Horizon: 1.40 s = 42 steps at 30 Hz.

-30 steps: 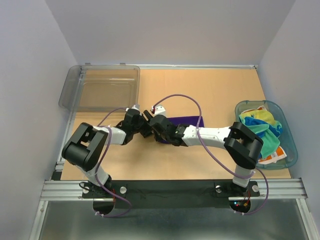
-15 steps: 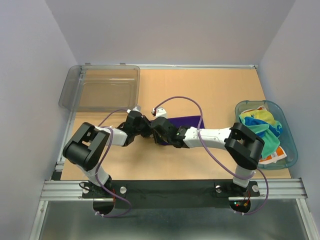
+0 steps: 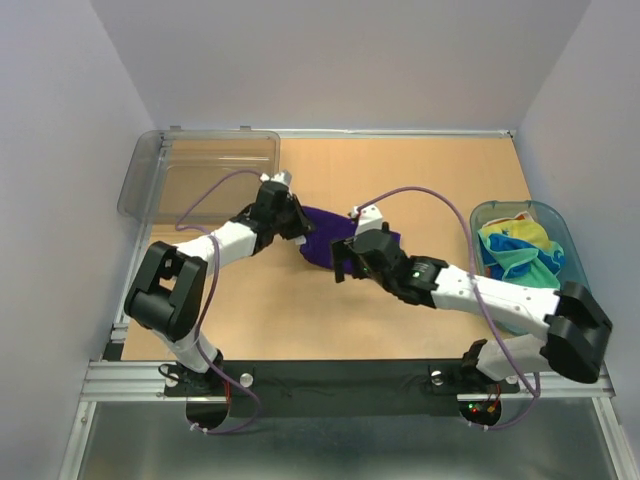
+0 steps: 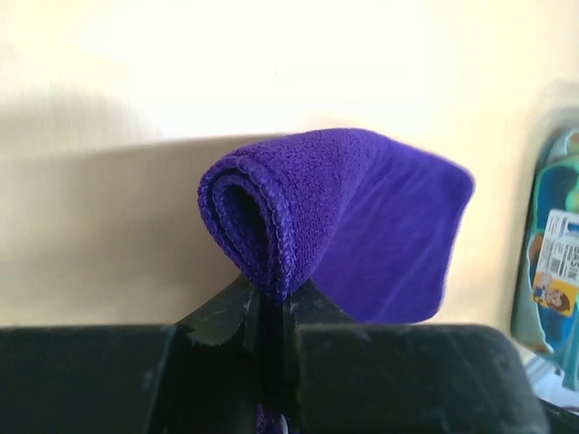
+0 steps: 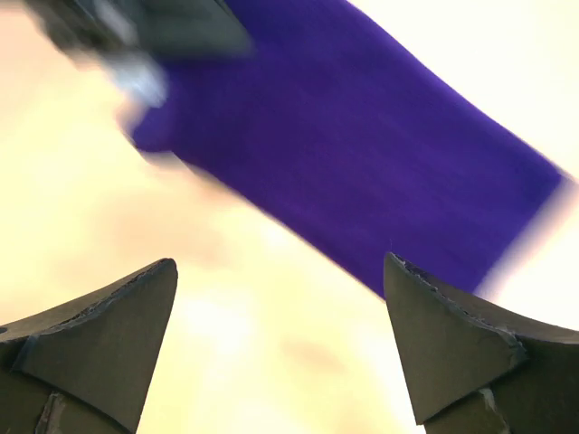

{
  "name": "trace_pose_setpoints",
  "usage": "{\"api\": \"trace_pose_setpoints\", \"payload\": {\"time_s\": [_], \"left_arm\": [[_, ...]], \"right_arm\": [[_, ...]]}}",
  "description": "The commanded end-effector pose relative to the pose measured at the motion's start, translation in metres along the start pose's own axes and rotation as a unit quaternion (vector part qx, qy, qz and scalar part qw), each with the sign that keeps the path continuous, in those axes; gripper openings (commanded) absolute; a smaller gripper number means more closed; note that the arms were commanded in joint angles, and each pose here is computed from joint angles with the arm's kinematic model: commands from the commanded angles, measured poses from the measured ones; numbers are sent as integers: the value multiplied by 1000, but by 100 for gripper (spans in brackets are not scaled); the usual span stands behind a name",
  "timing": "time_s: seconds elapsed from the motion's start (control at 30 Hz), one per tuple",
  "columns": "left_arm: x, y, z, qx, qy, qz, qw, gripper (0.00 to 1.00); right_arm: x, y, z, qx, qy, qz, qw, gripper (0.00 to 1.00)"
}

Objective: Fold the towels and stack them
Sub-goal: Neatly place the folded towel into the bin

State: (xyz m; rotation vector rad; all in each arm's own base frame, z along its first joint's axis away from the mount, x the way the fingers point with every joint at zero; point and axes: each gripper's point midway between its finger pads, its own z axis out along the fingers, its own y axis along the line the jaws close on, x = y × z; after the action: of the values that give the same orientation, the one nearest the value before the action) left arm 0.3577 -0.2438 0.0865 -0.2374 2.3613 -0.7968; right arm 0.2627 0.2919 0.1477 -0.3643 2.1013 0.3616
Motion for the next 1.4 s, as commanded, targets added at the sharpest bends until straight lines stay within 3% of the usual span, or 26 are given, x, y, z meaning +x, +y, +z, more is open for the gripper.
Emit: {"api": "trace_pose_setpoints", "payload": {"time_s": [0.0, 0.07, 0.17, 0.27, 0.3, 0.5, 0.87, 1.1, 1.37], "left_arm": [[-57, -7, -22, -23, -44, 61, 997, 0], [-71, 6, -25, -47, -35, 77, 995, 0], [-125, -3, -35, -48, -59, 101, 992, 0], [-144, 12, -34, -69, -36, 118, 990, 0], [-174, 8, -43, -68, -60, 122, 988, 0], [-230, 33, -54, -127, -55, 158, 978, 0], [-256, 109, -57, -187, 23, 248, 950, 0], [-277, 152, -73, -233, 28, 260, 936, 0], [-298, 173, -76, -281, 12, 285, 916, 0]], "right_arm": [[7, -51, -27, 68, -10, -14, 998, 100], [2, -59, -41, 70, -29, -2, 997, 100], [9, -70, -51, 75, -37, 4, 997, 100], [15, -76, -54, 78, -35, -4, 996, 100], [16, -76, -54, 76, -33, -8, 997, 100], [18, -77, -48, 79, -19, -40, 996, 100], [31, -70, -16, 82, 39, -101, 991, 100], [33, -59, 0, 69, 61, -117, 989, 100], [36, -53, 10, 63, 76, -126, 987, 100]]}}
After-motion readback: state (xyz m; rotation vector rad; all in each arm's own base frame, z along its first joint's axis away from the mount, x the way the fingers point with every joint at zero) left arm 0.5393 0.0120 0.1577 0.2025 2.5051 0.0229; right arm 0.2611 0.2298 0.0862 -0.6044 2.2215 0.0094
